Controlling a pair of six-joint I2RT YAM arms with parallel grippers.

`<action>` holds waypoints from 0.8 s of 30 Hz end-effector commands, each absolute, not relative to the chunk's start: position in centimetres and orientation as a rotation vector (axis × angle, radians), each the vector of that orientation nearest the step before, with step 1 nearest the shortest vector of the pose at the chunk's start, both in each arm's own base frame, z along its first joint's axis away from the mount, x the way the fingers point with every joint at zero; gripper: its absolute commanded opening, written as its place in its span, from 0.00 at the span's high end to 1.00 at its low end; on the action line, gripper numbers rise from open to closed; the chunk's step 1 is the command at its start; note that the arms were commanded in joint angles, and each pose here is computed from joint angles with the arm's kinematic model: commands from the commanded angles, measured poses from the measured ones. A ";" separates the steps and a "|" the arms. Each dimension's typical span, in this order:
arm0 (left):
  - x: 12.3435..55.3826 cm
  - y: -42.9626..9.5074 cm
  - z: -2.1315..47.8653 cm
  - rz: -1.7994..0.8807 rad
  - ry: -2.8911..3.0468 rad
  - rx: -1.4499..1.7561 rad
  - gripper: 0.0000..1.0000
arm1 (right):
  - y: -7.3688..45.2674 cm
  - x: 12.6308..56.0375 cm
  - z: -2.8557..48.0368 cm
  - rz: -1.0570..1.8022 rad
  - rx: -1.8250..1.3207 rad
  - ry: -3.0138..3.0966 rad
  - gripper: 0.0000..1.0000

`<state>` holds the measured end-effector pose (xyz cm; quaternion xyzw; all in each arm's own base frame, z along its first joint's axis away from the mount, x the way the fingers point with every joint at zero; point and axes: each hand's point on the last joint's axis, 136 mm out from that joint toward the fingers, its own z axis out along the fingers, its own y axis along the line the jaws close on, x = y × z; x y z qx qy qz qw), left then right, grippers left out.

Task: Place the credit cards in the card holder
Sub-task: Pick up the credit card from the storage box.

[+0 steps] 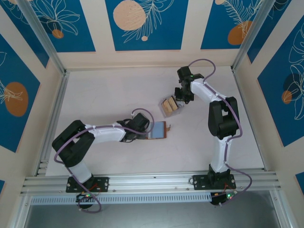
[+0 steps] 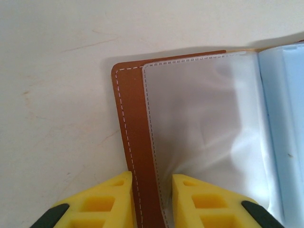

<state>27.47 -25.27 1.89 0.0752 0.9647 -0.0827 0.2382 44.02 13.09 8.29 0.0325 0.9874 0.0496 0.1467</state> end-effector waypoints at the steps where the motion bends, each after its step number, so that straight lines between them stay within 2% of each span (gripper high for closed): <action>1: 23.1 -25.0 -2.4 -0.230 2.825 0.291 0.77 | 13.8 43.6 10.0 0.181 0.042 2.816 0.75; 24: 22.9 -25.1 -2.8 -0.240 2.839 0.281 0.78 | 13.8 43.7 10.9 0.061 -0.017 2.780 0.71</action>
